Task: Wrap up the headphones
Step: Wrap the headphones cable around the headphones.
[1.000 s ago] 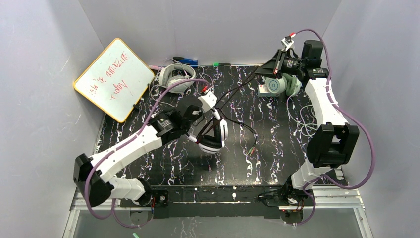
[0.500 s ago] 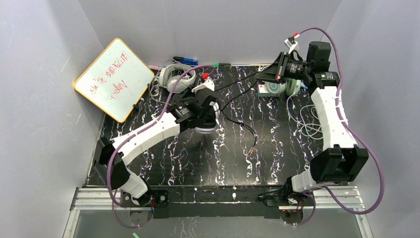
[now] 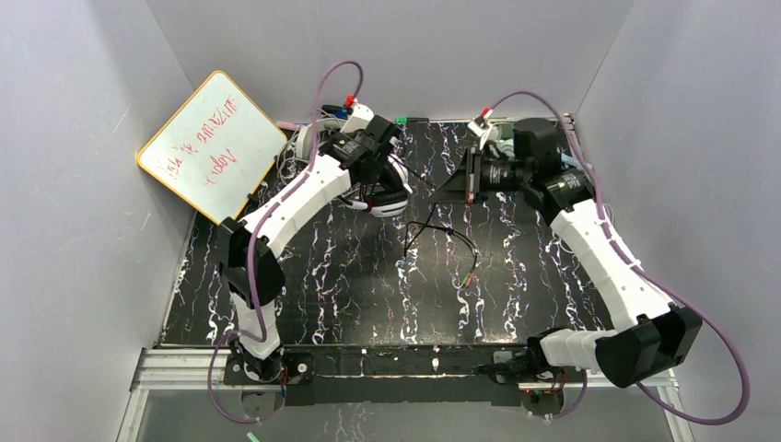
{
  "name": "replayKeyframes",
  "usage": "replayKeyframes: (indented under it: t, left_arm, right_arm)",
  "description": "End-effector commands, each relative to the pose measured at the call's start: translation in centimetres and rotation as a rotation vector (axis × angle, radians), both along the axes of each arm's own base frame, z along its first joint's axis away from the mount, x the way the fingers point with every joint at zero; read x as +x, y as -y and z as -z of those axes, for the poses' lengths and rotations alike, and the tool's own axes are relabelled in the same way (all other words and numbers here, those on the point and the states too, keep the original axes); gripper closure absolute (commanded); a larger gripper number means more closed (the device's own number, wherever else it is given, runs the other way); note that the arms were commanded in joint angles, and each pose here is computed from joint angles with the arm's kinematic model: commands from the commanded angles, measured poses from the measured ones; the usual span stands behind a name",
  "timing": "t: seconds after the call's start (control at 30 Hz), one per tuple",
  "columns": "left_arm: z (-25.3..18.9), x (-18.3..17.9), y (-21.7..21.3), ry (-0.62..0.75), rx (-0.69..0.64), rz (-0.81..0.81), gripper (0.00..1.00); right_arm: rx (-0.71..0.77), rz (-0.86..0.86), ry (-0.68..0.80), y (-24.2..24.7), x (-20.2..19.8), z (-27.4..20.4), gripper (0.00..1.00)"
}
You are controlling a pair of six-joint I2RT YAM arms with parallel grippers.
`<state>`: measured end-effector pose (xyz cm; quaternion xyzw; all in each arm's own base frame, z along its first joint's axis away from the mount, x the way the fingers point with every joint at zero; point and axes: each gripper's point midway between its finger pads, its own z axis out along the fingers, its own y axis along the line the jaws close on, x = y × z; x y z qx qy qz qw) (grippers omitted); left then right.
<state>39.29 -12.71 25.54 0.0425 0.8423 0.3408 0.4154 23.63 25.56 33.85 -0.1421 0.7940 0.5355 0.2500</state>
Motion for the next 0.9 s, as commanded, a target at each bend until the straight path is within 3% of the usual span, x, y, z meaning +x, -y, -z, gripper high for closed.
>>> replayKeyframes:
  t: [0.0, 0.2, 0.3, 0.5, 0.63, 0.73, 0.87]
  left_arm:
    - [-3.0, 0.1, -1.6, 0.143, -0.267, -0.075, 1.0]
    - [-1.5, 1.1, -0.6, 0.147, -0.733, -0.128, 1.0]
    - [-1.6, 0.9, 0.1, 0.175, -0.875, -0.139, 1.0]
    - [-3.1, 0.3, 0.7, 0.208, -1.06, -0.171, 1.0]
    - [-5.2, -0.4, 1.1, 0.253, -1.171, -0.139, 1.0]
    - [-6.8, -1.0, 0.9, 0.288, -1.2, -0.113, 1.0]
    - [-8.8, -2.0, 0.6, 0.3, -1.194, -0.066, 1.0]
  right_arm:
    - [0.058, -0.081, 0.013, -1.2, -3.7, -0.5, 0.99]
    - [0.14, -0.126, 0.03, -4.6, -5.6, -0.3, 0.99]
    - [0.11, -0.153, 0.021, -6.6, -6.4, 1.2, 0.99]
    - [0.023, -0.175, -0.017, -9.3, -7.5, 6.7, 0.98]
    - [-0.05, -0.148, -0.005, -10.2, -7.3, 10.5, 0.92]
    - [-0.11, -0.041, 0.027, -9.5, -5.6, 13.1, 0.92]
    - [-0.074, 0.057, 0.15, -8.8, -3.9, 13.9, 0.92]
